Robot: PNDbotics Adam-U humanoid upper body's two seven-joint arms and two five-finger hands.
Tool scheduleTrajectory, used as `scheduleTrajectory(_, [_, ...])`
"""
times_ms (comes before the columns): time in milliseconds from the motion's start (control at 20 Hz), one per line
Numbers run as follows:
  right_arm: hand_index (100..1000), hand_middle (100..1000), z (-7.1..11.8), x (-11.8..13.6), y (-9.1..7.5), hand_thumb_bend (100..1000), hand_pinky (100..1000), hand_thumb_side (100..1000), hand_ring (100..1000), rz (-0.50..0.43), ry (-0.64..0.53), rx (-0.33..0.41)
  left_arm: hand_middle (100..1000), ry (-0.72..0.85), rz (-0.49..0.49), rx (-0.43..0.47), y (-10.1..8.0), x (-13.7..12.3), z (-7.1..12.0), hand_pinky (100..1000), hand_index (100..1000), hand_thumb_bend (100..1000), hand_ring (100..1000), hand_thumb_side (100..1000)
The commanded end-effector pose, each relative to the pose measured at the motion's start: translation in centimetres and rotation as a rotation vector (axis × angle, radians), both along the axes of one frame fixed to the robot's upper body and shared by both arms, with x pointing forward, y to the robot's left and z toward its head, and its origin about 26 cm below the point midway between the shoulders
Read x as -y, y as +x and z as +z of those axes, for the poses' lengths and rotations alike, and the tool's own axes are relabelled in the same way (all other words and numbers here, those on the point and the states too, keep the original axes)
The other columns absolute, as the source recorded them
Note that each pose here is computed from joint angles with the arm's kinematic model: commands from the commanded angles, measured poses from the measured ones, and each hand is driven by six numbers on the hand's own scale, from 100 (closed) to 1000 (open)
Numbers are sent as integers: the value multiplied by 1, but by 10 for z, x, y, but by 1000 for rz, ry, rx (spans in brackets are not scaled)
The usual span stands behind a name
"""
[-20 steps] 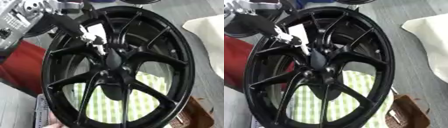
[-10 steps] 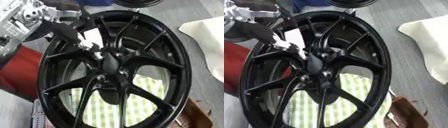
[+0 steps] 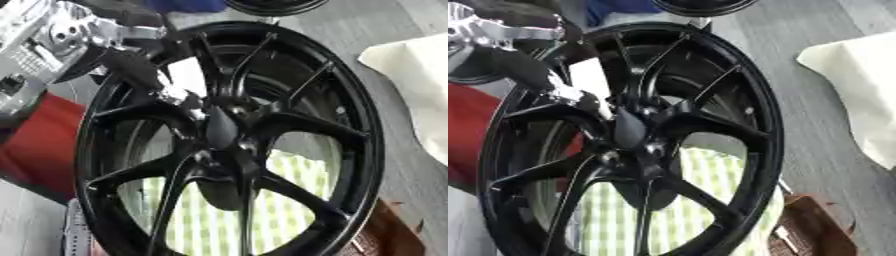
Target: Pull the pin out of the wheel hub.
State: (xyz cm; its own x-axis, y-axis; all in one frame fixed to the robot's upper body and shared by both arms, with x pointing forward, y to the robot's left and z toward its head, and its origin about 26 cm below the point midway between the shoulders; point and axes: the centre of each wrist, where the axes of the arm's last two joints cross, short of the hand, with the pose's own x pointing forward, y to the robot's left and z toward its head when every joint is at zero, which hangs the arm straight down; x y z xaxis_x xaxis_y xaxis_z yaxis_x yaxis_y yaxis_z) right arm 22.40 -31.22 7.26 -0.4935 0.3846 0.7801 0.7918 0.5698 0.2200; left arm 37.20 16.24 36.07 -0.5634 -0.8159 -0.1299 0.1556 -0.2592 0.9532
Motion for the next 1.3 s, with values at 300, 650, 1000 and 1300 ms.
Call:
scheduleTrajectory(300, [622,408,6,0,2,262,407,253,610,-5,19,31,660,-25,14,30,-1,2,6,905,777,424,813,722])
scheduleTrajectory(650, [621,407,7,0,2,265,408,251,610,-7,20,33,572,-20,-11,45,-4,3,9,871,723,353,746,621])
scheduleTrajectory(1000, [620,405,6,0,2,268,409,249,610,-7,23,34,525,11,-23,85,-11,5,14,841,712,385,705,605])
scheduleTrajectory(1300, [620,405,6,2,2,270,410,248,611,-9,27,42,485,60,-21,91,-12,6,14,805,663,353,667,382])
